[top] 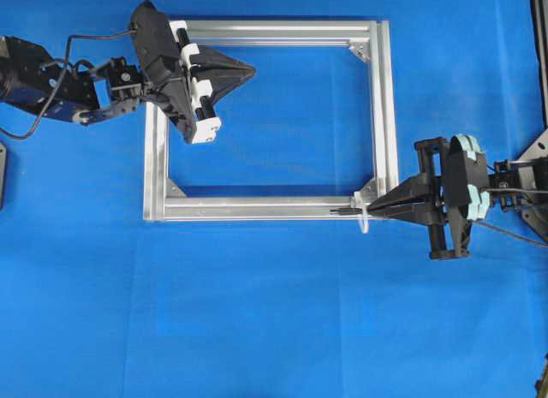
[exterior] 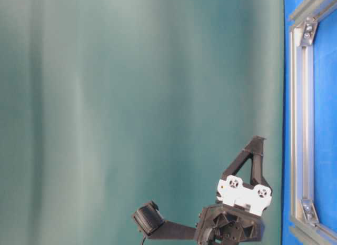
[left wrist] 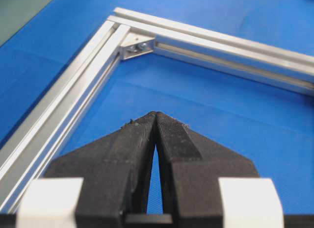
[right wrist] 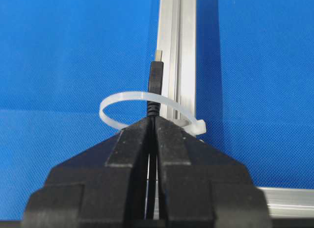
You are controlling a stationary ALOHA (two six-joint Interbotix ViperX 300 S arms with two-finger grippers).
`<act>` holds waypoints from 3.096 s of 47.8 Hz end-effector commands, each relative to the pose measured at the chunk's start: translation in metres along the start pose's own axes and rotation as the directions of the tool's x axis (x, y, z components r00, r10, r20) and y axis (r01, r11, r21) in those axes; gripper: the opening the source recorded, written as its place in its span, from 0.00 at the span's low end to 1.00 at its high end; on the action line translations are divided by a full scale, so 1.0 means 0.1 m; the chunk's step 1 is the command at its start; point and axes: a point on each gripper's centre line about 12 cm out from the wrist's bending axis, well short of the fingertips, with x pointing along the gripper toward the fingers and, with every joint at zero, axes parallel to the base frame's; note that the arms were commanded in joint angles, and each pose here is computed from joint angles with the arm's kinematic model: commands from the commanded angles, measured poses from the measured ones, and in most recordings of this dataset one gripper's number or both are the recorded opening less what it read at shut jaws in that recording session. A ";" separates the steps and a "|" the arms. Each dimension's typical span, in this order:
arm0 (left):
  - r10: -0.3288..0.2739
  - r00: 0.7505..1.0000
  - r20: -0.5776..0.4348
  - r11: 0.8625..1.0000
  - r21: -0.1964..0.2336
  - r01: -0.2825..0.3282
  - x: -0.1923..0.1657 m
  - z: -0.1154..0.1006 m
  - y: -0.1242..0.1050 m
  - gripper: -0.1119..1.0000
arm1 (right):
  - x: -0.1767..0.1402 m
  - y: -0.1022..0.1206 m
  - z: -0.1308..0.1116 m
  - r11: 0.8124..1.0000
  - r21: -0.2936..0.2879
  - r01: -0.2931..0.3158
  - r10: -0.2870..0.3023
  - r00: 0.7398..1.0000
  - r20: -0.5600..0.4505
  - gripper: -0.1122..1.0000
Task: Insert the wire through the string loop located on the right side.
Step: 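Swing the left gripper over to the plug beyond the loop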
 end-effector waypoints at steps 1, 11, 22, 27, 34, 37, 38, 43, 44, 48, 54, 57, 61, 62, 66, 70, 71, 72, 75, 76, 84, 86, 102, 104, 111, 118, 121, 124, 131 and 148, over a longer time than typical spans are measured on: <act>-0.021 0.999 0.042 1.000 0.004 0.021 -0.02 0.13 -0.07 0.10 | 0.02 0.01 0.08 1.000 0.003 -0.003 0.003 0.999 0.034 0.07; -0.101 0.995 0.019 0.995 0.016 0.101 -0.11 0.05 -0.37 0.10 | 0.02 0.01 0.08 1.000 0.001 -0.003 0.003 0.999 0.032 0.07; -0.278 0.960 -0.020 0.959 0.050 0.279 -0.35 -0.09 -1.01 0.10 | 0.01 0.01 0.07 1.000 0.001 -0.002 0.002 1.000 0.029 0.07; -0.348 0.937 -0.025 0.935 0.063 0.349 -0.45 -0.11 -1.26 0.10 | 0.02 0.01 0.07 1.000 0.002 -0.001 0.001 1.000 0.031 0.07; -0.397 0.917 -0.035 0.914 0.073 0.399 -0.53 -0.15 -1.44 0.10 | 0.02 0.01 0.07 1.000 0.001 -0.003 0.003 1.000 0.031 0.07; -0.400 0.916 -0.037 0.913 0.073 0.401 -0.54 -0.15 -1.45 0.10 | 0.02 0.01 0.07 1.000 0.001 -0.003 0.003 1.000 0.031 0.07; -0.400 0.916 -0.037 0.913 0.073 0.401 -0.54 -0.15 -1.45 0.10 | 0.02 0.01 0.07 1.000 0.001 -0.003 0.003 1.000 0.031 0.07; -0.400 0.916 -0.036 0.913 0.075 0.402 -0.53 -0.14 -1.46 0.10 | 0.02 0.01 0.08 1.000 0.002 -0.002 0.002 0.999 0.032 0.07; -0.400 0.916 -0.036 0.913 0.075 0.402 -0.53 -0.14 -1.46 0.10 | 0.01 0.01 0.08 1.000 0.001 -0.003 0.003 0.999 0.032 0.07; -0.401 0.916 -0.029 0.913 0.074 0.402 -0.51 -0.12 -1.47 0.10 | 0.02 0.01 0.07 1.000 0.001 -0.003 0.003 1.000 0.031 0.07; -0.398 0.917 -0.009 0.914 0.073 0.398 -0.43 -0.06 -1.50 0.10 | 0.02 0.01 0.08 1.000 0.001 -0.003 0.003 0.999 0.032 0.07; -0.396 0.918 0.005 0.916 0.072 0.395 -0.34 -0.01 -1.53 0.10 | 0.02 0.01 0.08 1.000 0.002 -0.002 0.002 0.999 0.034 0.07; -0.390 0.921 0.014 0.919 0.073 0.388 -0.20 0.06 -1.57 0.10 | 0.02 0.01 0.08 1.000 0.001 -0.003 0.003 0.999 0.034 0.07; -0.387 0.922 0.017 0.920 0.076 0.385 -0.14 0.09 -1.59 0.10 | 0.02 0.01 0.08 1.000 0.001 -0.003 0.003 0.999 0.034 0.07; -0.375 0.927 0.010 0.925 0.078 0.373 0.05 0.15 -1.62 0.10 | 0.02 0.01 0.08 1.000 0.001 -0.003 0.003 0.999 0.034 0.07; -0.362 0.932 -0.008 0.929 0.074 0.361 0.24 0.19 -1.64 0.10 | 0.02 0.01 0.08 1.000 0.001 -0.003 0.003 0.999 0.034 0.07; -0.359 0.933 -0.016 0.930 0.073 0.359 0.28 0.20 -1.65 0.10 | 0.02 0.01 0.09 1.000 0.001 -0.004 0.004 0.999 0.037 0.07; -0.356 0.934 -0.020 0.931 0.072 0.357 0.33 0.22 -1.66 0.10 | 0.02 0.01 0.08 1.000 0.001 -0.004 0.004 0.999 0.035 0.07; -0.348 0.937 -0.036 0.934 0.070 0.349 0.47 0.27 -1.68 0.10 | 0.02 0.01 0.08 1.000 0.001 -0.003 0.003 0.999 0.034 0.07; -0.346 0.937 -0.040 0.935 0.070 0.348 0.50 0.28 -1.69 0.10 | 0.02 0.01 0.08 1.000 0.001 -0.003 0.003 0.999 0.034 0.07; -0.335 0.940 -0.060 0.939 0.065 0.339 0.69 0.34 -1.71 0.10 | 0.02 0.01 0.08 1.000 0.001 -0.003 0.003 0.999 0.034 0.07; -0.336 0.940 -0.062 0.938 0.065 0.339 0.71 0.35 -1.72 0.10 | 0.02 0.01 0.08 1.000 0.001 -0.003 0.003 0.999 0.034 0.07; -0.335 0.940 -0.071 0.938 0.065 0.339 0.72 0.32 -1.72 0.10 | 0.02 0.01 0.08 1.000 0.001 -0.004 0.004 0.999 0.035 0.07; -0.335 0.940 -0.071 0.939 0.064 0.339 0.72 0.32 -1.72 0.10 | 0.02 0.01 0.08 1.000 0.001 -0.004 0.004 0.999 0.035 0.07; -0.340 0.938 -0.070 0.937 0.063 0.345 0.71 0.32 -1.75 0.20 | 0.02 0.01 0.08 1.000 0.000 -0.005 0.005 0.999 0.035 0.07; -0.347 0.935 -0.074 0.934 0.065 0.352 0.70 0.31 -1.78 0.59 | 0.02 0.01 0.08 1.000 -0.003 -0.004 0.004 0.999 0.033 0.07; -0.347 0.935 -0.074 0.934 0.065 0.352 0.70 0.31 -1.78 0.75 | 0.02 0.01 0.08 1.000 -0.002 -0.003 0.003 0.999 0.034 0.07; -0.347 0.935 -0.074 0.934 0.065 0.352 0.70 0.31 -1.78 0.87 | 0.02 0.01 0.08 1.000 -0.002 -0.003 0.003 0.999 0.034 0.07; -0.347 0.935 -0.076 0.934 0.065 0.351 0.72 0.29 -1.79 0.89 | 0.02 0.01 0.08 1.000 -0.002 -0.004 0.004 0.999 0.035 0.07; -0.334 0.931 -0.146 0.937 0.061 0.345 0.92 -0.14 -1.81 0.89 | 0.02 0.01 0.08 1.000 -0.003 -0.004 0.005 0.999 0.035 0.07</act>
